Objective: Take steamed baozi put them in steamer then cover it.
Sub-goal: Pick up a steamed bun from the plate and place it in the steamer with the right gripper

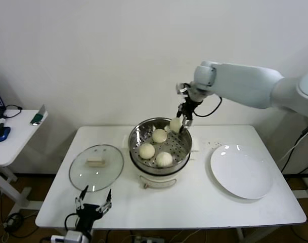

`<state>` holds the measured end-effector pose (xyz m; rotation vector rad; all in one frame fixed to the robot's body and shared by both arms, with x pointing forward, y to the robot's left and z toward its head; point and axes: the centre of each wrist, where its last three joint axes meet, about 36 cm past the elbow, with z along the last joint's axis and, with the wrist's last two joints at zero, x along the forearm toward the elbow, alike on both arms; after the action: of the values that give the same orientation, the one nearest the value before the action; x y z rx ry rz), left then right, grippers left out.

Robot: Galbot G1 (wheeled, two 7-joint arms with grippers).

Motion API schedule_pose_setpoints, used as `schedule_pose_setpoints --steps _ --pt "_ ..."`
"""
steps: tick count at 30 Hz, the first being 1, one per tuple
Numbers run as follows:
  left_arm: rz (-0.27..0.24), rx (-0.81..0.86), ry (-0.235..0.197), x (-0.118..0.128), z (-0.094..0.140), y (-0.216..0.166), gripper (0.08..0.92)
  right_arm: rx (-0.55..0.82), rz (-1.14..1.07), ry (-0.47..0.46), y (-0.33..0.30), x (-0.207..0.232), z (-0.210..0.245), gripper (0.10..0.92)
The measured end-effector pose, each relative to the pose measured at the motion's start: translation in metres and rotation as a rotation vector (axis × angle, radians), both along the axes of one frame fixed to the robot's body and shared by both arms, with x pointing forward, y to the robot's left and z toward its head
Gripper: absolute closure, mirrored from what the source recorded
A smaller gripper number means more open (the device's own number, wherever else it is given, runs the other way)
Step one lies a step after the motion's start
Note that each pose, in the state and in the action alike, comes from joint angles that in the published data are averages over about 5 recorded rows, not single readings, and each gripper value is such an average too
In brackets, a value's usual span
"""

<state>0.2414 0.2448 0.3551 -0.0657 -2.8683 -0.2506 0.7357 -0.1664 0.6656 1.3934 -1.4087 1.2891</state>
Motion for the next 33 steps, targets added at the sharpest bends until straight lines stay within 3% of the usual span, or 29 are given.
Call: schedule_pose_setpoints --steps 17,22,33 --pt "0.015 -0.001 0.014 0.004 -0.007 0.003 0.177 -0.068 0.012 0.049 0.017 -0.006 -0.068 0.275" --pt "0.018 0.000 0.015 0.003 -0.007 0.004 0.177 -0.075 0.013 0.049 0.019 -0.006 -0.072 0.205" --pt "0.021 0.002 0.015 0.003 -0.007 0.005 0.177 -0.035 0.013 0.034 0.006 -0.005 -0.046 0.200"
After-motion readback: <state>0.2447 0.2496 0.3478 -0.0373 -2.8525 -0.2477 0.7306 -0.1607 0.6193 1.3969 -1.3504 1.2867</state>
